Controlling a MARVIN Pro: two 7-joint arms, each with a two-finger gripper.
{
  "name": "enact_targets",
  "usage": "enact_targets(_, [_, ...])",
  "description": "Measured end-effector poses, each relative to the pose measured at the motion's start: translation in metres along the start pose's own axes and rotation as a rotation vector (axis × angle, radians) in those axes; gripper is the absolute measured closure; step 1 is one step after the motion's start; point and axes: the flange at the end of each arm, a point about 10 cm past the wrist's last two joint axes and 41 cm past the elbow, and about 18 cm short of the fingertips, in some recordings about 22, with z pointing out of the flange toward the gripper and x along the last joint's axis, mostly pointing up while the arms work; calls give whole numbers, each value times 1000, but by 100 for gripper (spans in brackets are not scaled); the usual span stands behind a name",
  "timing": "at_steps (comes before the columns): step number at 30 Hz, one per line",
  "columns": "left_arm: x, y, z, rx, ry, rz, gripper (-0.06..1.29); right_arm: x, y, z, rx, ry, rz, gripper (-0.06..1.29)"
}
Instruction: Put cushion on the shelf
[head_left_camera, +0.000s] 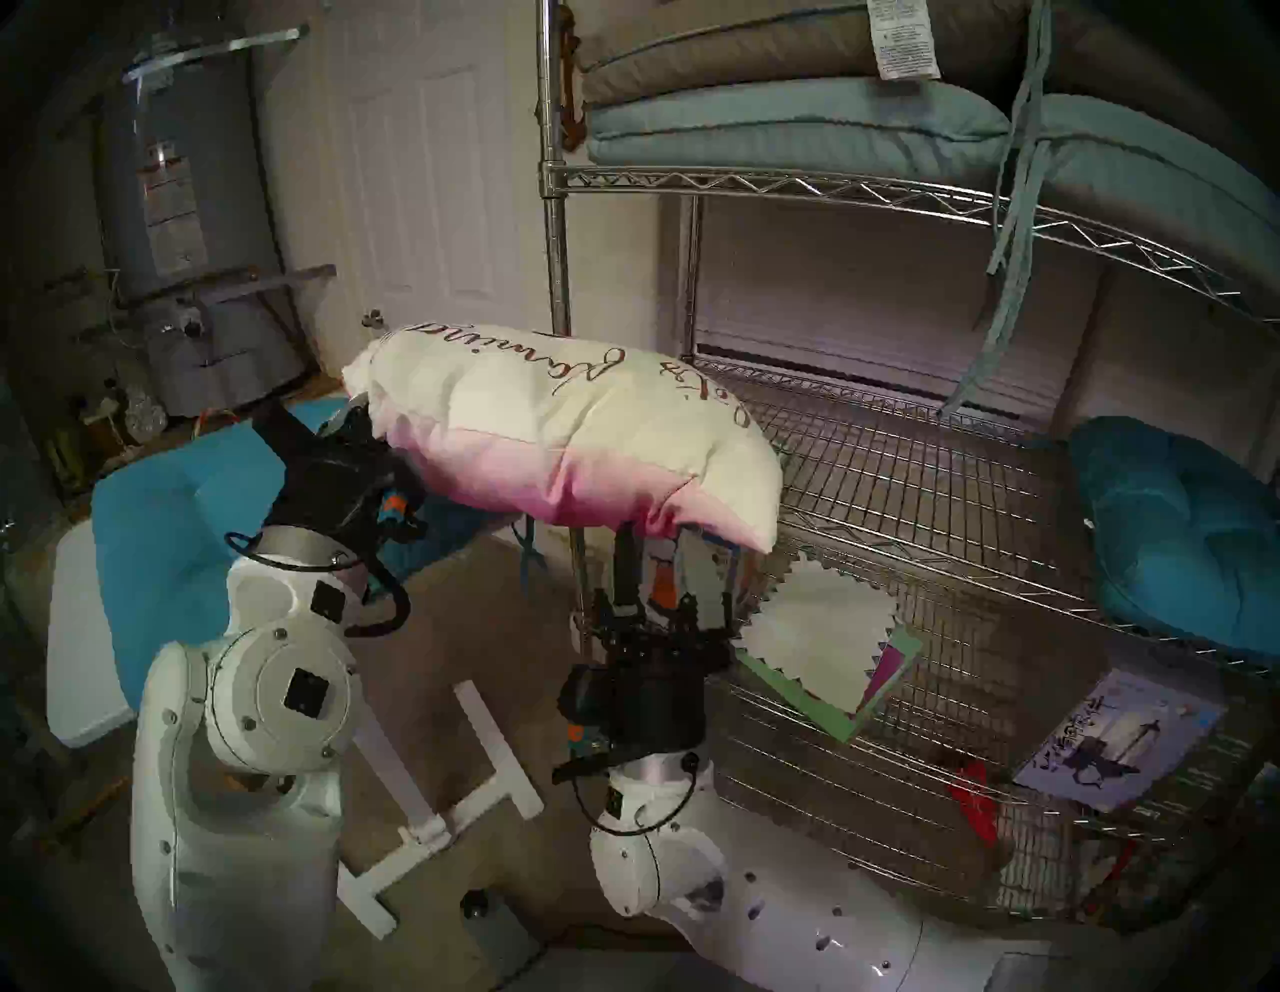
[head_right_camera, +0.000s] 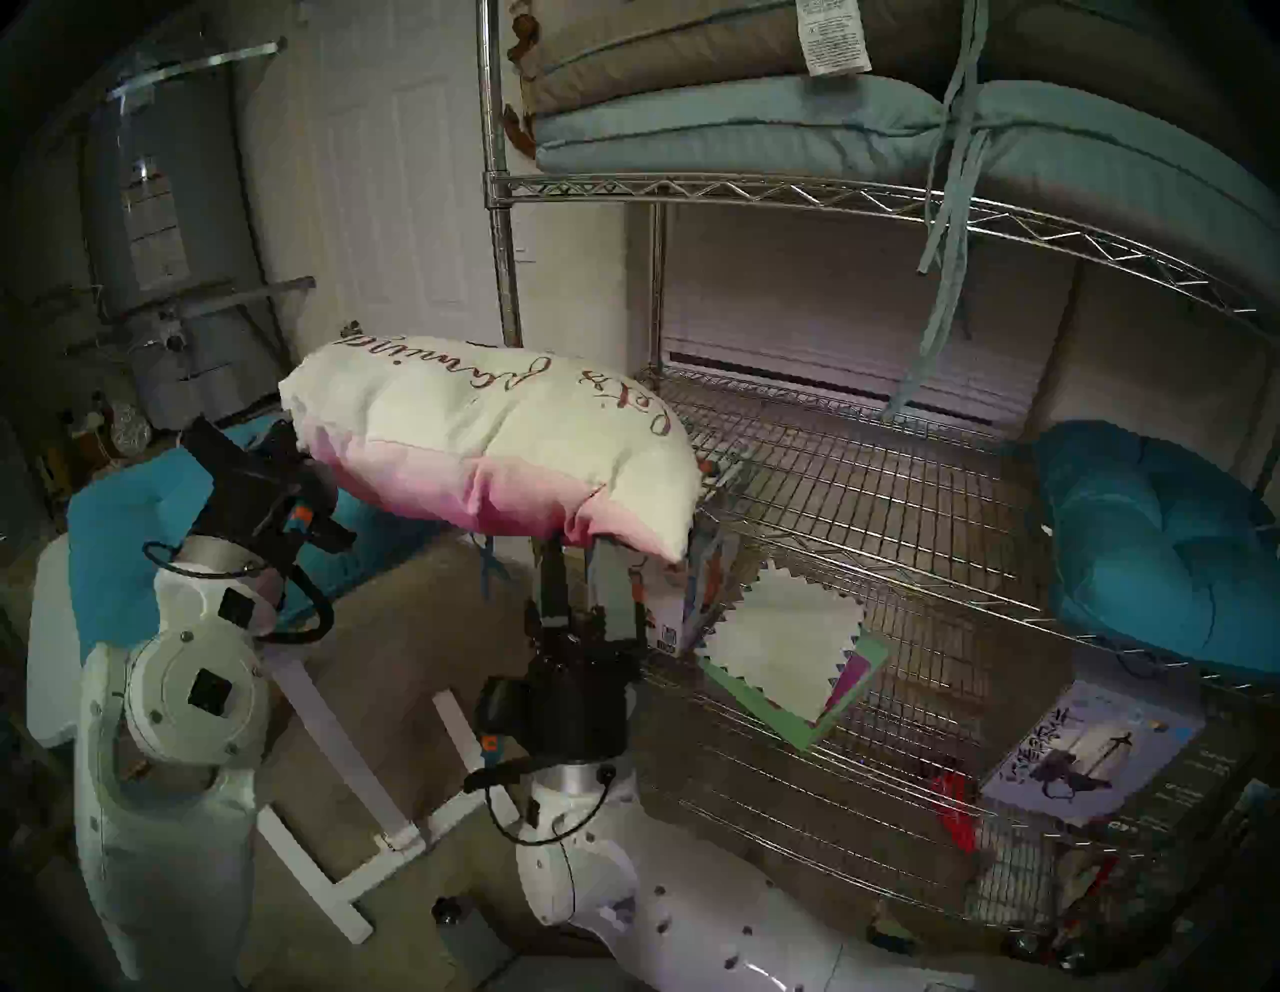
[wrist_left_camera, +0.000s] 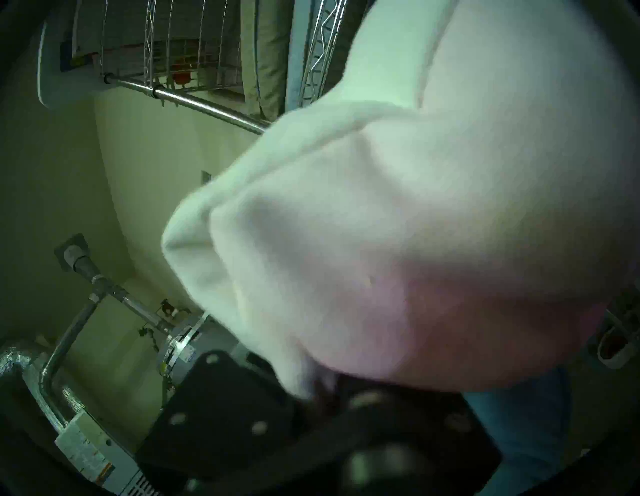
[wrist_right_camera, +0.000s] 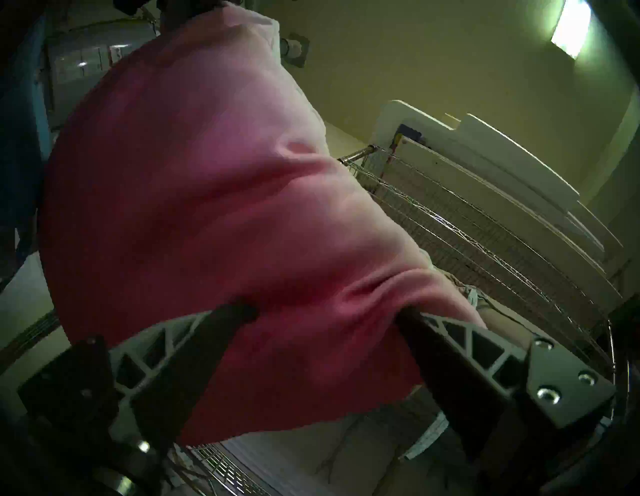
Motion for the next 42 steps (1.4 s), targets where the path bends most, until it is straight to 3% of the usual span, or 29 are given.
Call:
enact_targets(17, [-1, 1, -1, 1, 6, -2, 108, -20, -24, 36, -5, 23, 2, 6])
enact_targets(18, [-1, 1, -1, 0, 6, -2, 108, -21, -25, 38, -6, 24, 3, 14])
enact_targets(19, [-1, 2, -2, 0, 5, -1, 108, -22, -26, 40, -7, 26, 6, 58])
enact_targets(21, [-2, 2, -2, -1, 4, -1, 108, -24, -28, 43, -8, 27, 8, 86])
enact_targets(22, [-2, 2, -2, -2, 3, -1, 108, -25, -29, 44, -9, 28, 8, 117])
enact_targets(23, [-2, 2, -2, -2, 1, -1, 108, -27, -29, 46, -12, 29, 8, 125])
enact_targets(30, [9, 2, 3, -1, 25, -8, 108, -44, -26, 62, -40, 27, -15, 125])
enact_targets(42, [68, 3, 18, -8, 190, -29, 108, -105, -4, 93, -95, 7, -118, 125])
